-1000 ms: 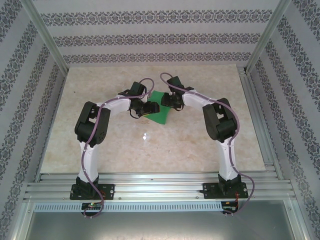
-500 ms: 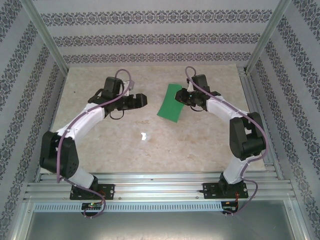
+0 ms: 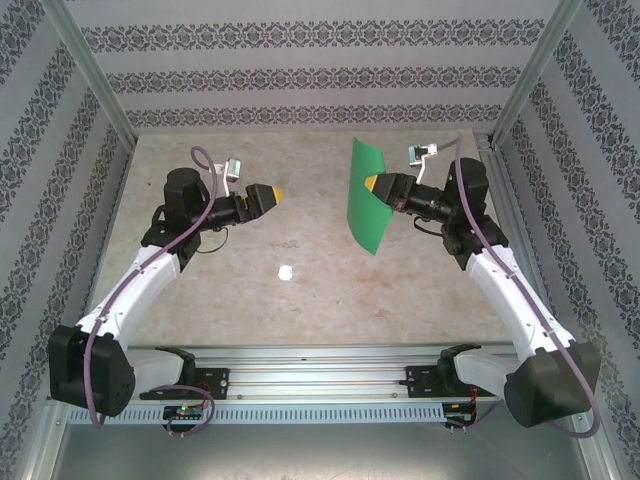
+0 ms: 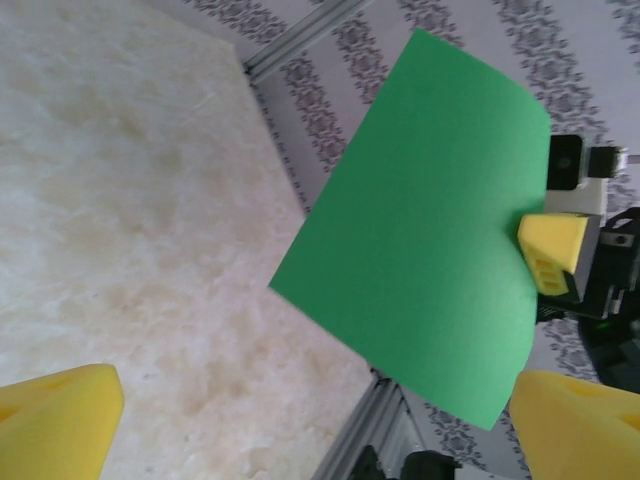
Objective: Fold a paper plane with a square sheet of paper (fold left side to right side)
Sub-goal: Place a square sheet of paper at the center of the table.
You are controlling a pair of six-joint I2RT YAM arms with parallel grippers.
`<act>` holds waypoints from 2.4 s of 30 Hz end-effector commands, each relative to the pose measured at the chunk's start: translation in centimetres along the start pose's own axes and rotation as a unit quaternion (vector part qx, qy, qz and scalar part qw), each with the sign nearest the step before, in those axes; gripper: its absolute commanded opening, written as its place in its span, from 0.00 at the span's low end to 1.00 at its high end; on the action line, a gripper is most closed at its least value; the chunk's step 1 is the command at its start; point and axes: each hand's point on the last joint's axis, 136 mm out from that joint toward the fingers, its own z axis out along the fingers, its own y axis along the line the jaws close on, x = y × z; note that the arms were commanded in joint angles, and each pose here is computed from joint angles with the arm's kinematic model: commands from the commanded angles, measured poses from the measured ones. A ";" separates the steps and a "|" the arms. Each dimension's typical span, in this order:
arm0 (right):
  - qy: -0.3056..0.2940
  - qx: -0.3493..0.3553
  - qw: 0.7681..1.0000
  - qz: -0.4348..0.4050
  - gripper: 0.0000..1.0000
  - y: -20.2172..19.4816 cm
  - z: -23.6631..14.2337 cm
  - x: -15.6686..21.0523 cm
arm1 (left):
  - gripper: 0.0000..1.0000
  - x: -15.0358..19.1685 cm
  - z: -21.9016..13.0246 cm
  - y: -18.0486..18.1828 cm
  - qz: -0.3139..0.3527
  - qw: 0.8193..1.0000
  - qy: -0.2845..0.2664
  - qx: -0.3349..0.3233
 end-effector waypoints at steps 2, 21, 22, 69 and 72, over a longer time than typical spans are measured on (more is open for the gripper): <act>0.019 -0.111 0.994 0.006 0.18 6.4 -0.9 0.5 | 1.00 -0.8 -0.7 -6.9 0.049 0.993 -0.006 0.108; 0.024 -0.233 0.972 -0.020 0.18 16.4 -1.8 0.9 | 1.00 0.4 0.9 -13.5 0.115 0.976 0.029 0.180; 0.024 -0.236 0.971 -0.022 0.18 16.6 -1.9 0.9 | 1.00 0.4 0.8 -13.6 0.116 0.976 0.029 0.182; 0.050 0.366 0.929 0.027 0.70 -16.5 -8.4 10.6 | 0.00 11.3 -0.1 16.9 0.053 0.897 0.175 -0.402; 0.046 0.344 0.936 0.064 0.65 -17.4 -7.4 11.7 | 0.00 11.9 -0.2 18.2 0.072 0.870 0.202 -0.445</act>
